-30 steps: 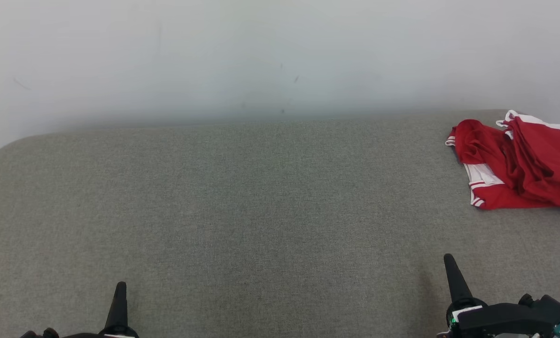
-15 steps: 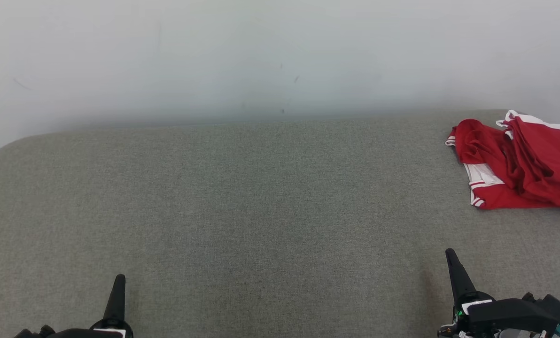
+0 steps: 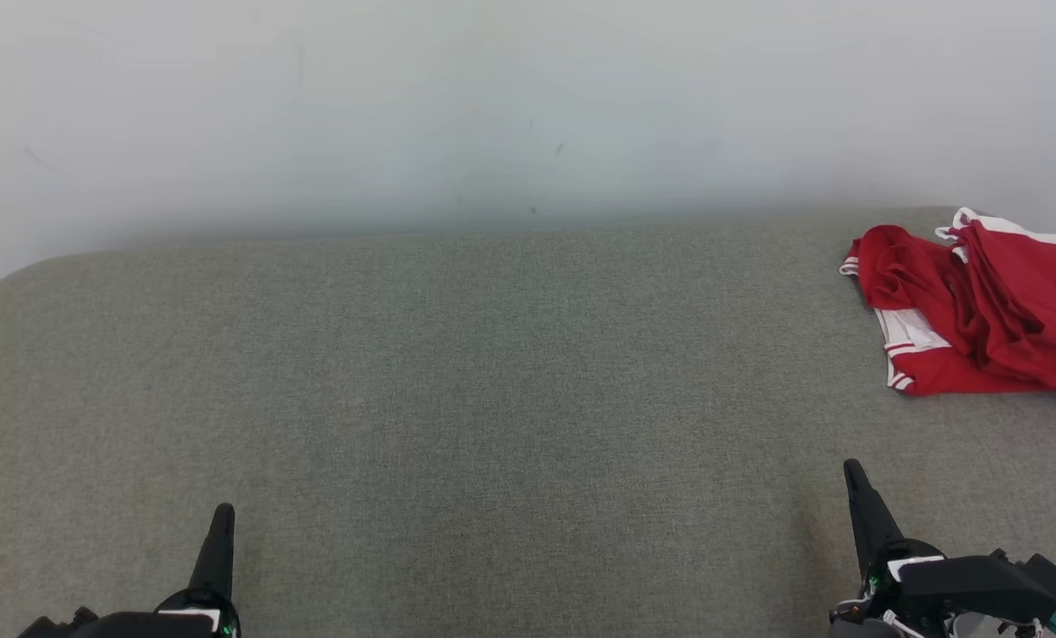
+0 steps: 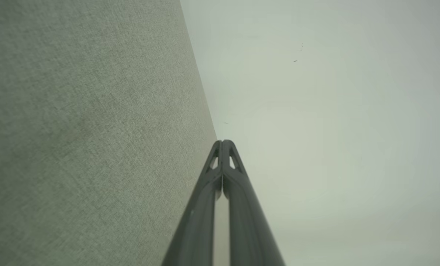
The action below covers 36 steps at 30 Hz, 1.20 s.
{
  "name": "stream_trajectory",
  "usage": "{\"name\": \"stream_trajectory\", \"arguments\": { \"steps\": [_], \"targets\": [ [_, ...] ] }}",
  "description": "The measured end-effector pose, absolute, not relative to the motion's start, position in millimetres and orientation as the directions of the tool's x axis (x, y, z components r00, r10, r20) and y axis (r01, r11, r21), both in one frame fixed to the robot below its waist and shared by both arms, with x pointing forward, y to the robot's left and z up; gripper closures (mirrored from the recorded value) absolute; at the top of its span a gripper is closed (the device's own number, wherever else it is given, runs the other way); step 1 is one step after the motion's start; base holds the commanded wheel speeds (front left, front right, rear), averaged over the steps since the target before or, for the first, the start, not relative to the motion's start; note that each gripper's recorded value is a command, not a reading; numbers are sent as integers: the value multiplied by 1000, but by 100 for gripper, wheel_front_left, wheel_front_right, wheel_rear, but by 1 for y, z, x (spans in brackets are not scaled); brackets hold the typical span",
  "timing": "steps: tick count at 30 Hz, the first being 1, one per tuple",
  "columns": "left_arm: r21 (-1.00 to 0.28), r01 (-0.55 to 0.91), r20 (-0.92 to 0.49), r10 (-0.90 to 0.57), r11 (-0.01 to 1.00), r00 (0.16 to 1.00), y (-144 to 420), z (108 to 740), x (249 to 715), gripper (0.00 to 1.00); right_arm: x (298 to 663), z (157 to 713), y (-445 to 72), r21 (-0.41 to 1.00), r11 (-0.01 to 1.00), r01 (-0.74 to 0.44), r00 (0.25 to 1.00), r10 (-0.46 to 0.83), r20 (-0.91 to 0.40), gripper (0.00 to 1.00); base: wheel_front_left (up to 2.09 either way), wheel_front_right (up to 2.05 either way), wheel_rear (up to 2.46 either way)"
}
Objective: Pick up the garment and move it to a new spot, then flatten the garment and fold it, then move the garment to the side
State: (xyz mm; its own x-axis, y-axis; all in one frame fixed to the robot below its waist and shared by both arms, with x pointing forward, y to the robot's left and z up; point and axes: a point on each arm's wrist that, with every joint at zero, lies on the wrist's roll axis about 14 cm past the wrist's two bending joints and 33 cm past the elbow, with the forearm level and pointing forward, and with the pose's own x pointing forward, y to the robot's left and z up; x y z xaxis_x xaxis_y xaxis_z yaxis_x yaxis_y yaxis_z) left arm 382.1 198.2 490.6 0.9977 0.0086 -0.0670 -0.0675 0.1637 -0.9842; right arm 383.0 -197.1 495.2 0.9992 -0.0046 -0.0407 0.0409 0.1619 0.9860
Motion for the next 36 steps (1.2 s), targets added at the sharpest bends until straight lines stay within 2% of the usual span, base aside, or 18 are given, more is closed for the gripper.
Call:
{"name": "stream_trajectory", "arguments": {
  "steps": [22, 36],
  "targets": [
    [-1000, -12, -12, -2, 2, 1000, 199, 504, 388, 100, 388, 505, -200, 1000, 4, 7, 1000, 0, -7, 100, 0, 0, 0],
    [-1000, -8, -8, -2, -3, 1000, 199, 505, 388, 100, 388, 506, -201, 1000, -2, 5, 1000, -1, -5, 100, 0, 0, 0]
  ]
}}
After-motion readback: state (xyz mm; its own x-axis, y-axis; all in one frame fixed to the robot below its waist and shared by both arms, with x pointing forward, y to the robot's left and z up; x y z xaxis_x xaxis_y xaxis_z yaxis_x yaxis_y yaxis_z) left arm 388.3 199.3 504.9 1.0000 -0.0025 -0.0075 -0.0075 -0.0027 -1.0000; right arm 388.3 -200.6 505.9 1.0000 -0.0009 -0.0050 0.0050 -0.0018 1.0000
